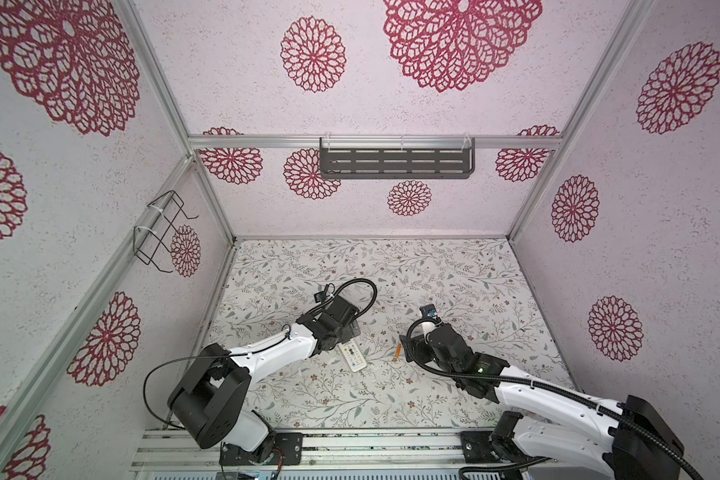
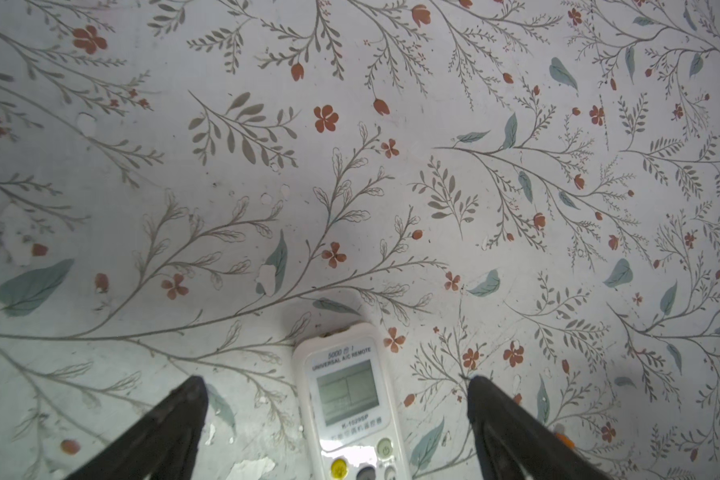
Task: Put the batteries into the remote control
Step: 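Reach the left gripper to the white remote while the right gripper moves toward the batteries, then close the left gripper on the top end of the white remote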
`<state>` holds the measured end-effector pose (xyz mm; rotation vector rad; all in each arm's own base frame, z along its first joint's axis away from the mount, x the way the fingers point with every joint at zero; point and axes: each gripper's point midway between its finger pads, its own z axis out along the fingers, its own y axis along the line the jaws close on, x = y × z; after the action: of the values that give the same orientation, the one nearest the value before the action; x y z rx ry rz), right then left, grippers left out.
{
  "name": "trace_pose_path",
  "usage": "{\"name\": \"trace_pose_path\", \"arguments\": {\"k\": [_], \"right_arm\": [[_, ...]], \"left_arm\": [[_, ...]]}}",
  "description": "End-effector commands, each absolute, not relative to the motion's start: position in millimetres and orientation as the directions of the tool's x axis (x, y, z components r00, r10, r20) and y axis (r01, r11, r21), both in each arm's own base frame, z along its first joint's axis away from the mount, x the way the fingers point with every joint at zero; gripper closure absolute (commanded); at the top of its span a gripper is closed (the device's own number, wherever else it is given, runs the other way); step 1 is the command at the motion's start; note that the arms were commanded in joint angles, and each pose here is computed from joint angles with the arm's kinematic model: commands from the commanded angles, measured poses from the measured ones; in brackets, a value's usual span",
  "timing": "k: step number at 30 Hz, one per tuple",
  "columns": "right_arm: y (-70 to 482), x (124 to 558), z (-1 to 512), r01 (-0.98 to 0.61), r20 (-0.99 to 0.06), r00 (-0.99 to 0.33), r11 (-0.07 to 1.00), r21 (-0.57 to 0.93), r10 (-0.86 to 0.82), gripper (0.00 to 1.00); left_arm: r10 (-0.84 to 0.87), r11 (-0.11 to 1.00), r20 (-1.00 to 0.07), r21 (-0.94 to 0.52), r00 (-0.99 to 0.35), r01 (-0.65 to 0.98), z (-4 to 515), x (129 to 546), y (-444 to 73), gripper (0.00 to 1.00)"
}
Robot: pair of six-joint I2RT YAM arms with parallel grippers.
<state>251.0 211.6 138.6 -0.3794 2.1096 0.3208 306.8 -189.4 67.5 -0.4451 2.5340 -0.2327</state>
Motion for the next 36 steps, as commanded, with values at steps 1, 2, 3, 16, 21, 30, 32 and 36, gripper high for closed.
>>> {"name": "trace_pose_path", "arguments": {"k": [1,2,3,16,21,30,32,36], "right_arm": [[205.9,250.8,149.9,-0.365,-0.868,-0.487,0.926,0.096,-0.102,0.01],[205.2,250.2,150.9,-0.365,-0.87,-0.483,0.926,0.1,-0.097,0.01],[204.1,249.7,150.3,-0.364,-0.871,-0.482,0.926,0.099,-0.097,0.01],[205.2,250.4,146.4,-0.368,-0.874,-0.476,0.925,0.098,-0.096,0.01],[204.4,250.9,146.4,-0.363,-0.876,-0.474,0.927,0.098,-0.093,0.01],[201.5,251.5,148.6,-0.354,-0.881,-0.464,0.931,0.094,-0.088,0.01],[201.3,251.7,150.0,-0.353,-0.884,-0.46,0.931,0.094,-0.086,0.01],[200.7,252.3,150.8,-0.349,-0.886,-0.457,0.932,0.095,-0.081,0.01]], "left_arm": [[-0.381,0.92,-0.494,-0.29,-0.781,-0.265,69.2,313.3,-204.8,0.02],[-0.382,0.919,-0.49,-0.288,-0.784,-0.268,66.4,312.5,-206.4,0.03],[-0.382,0.919,-0.489,-0.287,-0.784,-0.269,65.3,312.4,-208.0,0.04],[-0.388,0.918,-0.455,-0.264,-0.801,-0.295,39.6,311.0,-213.8,0.16],[-0.389,0.919,-0.449,-0.257,-0.805,-0.3,33.2,311.1,-214.0,0.19],[-0.387,0.919,-0.44,-0.254,-0.81,-0.301,24.8,311.7,-216.3,0.26],[-0.386,0.919,-0.438,-0.257,-0.812,-0.299,23.7,311.7,-217.2,0.28],[-0.388,0.918,-0.431,-0.259,-0.815,-0.299,20.6,311.4,-218.5,0.31]]}}
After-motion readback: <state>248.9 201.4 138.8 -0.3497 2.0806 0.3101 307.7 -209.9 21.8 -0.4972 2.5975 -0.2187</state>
